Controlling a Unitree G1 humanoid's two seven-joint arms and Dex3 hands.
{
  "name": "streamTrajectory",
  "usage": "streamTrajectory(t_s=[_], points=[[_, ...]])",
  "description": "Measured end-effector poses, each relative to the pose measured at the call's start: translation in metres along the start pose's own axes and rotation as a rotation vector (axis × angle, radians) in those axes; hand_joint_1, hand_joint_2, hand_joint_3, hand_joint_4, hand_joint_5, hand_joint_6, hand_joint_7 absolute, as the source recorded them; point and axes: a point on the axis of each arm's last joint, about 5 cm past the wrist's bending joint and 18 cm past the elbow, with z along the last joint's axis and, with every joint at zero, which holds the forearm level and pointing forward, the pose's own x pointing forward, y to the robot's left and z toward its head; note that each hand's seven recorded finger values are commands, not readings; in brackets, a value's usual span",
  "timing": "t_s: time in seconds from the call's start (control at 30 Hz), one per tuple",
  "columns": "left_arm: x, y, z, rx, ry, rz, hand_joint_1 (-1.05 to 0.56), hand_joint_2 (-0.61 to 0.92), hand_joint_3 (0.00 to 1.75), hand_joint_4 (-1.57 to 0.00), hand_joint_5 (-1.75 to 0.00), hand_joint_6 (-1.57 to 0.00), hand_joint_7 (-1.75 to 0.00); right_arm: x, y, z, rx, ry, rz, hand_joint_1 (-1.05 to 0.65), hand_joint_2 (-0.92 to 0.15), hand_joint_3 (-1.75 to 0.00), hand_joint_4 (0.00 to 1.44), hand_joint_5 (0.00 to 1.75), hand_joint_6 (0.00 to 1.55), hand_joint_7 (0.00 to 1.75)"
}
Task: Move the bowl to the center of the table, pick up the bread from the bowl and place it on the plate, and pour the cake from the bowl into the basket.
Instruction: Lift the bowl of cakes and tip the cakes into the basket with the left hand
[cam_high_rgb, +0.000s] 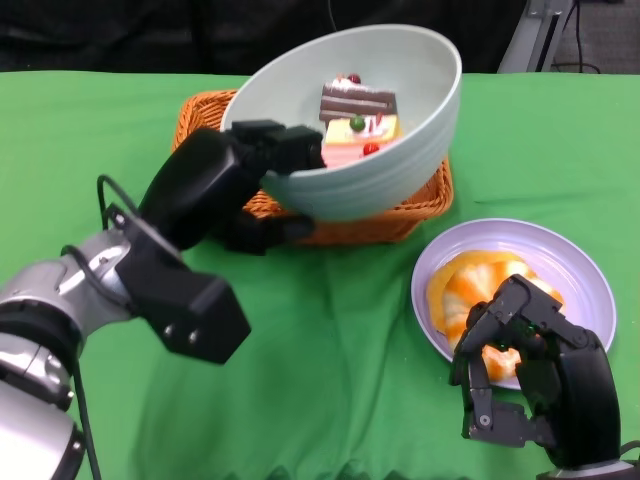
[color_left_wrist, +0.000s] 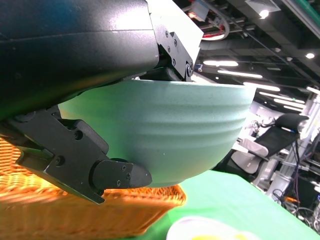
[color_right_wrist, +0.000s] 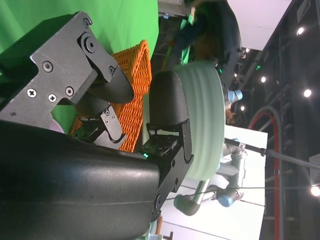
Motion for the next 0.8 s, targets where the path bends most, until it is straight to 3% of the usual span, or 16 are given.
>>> streamTrajectory(t_s=[0.13,0.2,0.47,0.8], points=[[0.015,0.001,0.004,-0.037,0.005,0.029,-0.19,0.84,0.69,-0.74,-1.75,-0.66,-1.32,0.0,0.003,0.003,0.01,-0.001,0.023,-0.05,-0.31,-1.58,0.89,1.75,0.65,1.7],[0.019,0.001,0.005,-0.048,0.007,0.021,-0.19,0.85,0.66,-0.73,-1.75,-0.66,-1.36,0.0,0.004,0.004,0.015,0.004,0.032,-0.04,-0.3,-1.59,0.89,1.75,0.66,1.72],[0.031,-0.005,0.009,-0.084,0.053,0.032,-0.17,0.84,0.68,-0.75,-1.75,-0.62,-1.56,-0.003,0.006,0.005,0.019,0.027,0.057,-0.02,-0.27,-1.62,0.89,1.75,0.64,1.74],[0.053,-0.008,0.015,-0.263,0.148,0.048,-0.16,0.84,0.68,-0.76,-1.75,-0.63,-1.53,-0.004,0.005,0.004,0.036,0.033,0.104,0.01,-0.33,-1.56,0.89,1.75,0.66,1.69]])
